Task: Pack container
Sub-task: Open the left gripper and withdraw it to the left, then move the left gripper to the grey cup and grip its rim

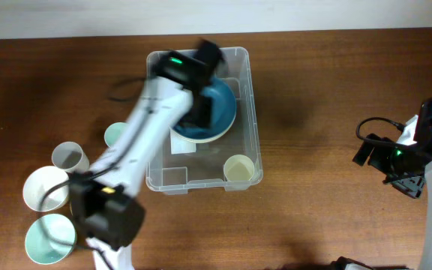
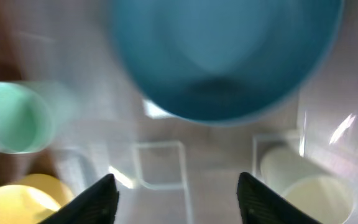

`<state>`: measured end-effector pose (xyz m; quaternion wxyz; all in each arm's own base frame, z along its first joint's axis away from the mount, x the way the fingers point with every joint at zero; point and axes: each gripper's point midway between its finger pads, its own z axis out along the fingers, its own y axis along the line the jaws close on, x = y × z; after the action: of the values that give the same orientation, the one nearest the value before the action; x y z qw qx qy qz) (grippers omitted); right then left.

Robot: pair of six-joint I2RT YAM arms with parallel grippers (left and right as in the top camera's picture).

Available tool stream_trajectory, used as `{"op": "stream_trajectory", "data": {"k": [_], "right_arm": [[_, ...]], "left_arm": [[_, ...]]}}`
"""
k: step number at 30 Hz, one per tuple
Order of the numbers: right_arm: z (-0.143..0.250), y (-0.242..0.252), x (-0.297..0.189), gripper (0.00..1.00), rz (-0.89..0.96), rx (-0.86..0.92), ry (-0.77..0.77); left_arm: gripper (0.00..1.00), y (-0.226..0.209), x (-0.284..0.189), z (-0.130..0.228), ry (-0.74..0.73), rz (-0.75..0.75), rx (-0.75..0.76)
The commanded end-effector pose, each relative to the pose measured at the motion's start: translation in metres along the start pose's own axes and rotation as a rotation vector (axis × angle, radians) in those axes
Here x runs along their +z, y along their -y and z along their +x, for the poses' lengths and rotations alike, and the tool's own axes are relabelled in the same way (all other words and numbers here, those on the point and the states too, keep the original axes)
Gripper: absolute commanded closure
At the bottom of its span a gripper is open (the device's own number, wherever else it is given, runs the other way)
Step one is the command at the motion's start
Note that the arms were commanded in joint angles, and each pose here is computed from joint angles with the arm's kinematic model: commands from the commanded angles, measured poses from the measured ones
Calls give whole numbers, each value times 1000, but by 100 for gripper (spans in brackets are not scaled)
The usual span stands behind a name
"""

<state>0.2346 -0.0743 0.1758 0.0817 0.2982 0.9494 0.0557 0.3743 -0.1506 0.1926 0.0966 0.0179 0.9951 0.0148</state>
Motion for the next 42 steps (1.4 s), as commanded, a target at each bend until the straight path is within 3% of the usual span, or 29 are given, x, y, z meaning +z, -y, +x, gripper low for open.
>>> {"op": "stream_trajectory", "data": {"k": [1,8,16,22,29,42], "right_arm": [[0,2,0,0,6,-5,1],[-1,2,0,0,6,-6,5],[-1,2,0,0,6,-6,5],[-2,2,0,0,5,-6,7],[-2,2,0,0,5,-6,7],[-2,2,0,0,5,-6,7]], "left_arm": [[34,-71,-64,-18,178,-7,-153],[28,-215,-77,6,160,-115,-518],[27,-295,-31,59,-8,-183,-754],[27,-304,24,80,-77,-56,-729],[28,-307,73,102,-119,-61,-751],[27,-328,95,90,-41,-134,-685]]}}
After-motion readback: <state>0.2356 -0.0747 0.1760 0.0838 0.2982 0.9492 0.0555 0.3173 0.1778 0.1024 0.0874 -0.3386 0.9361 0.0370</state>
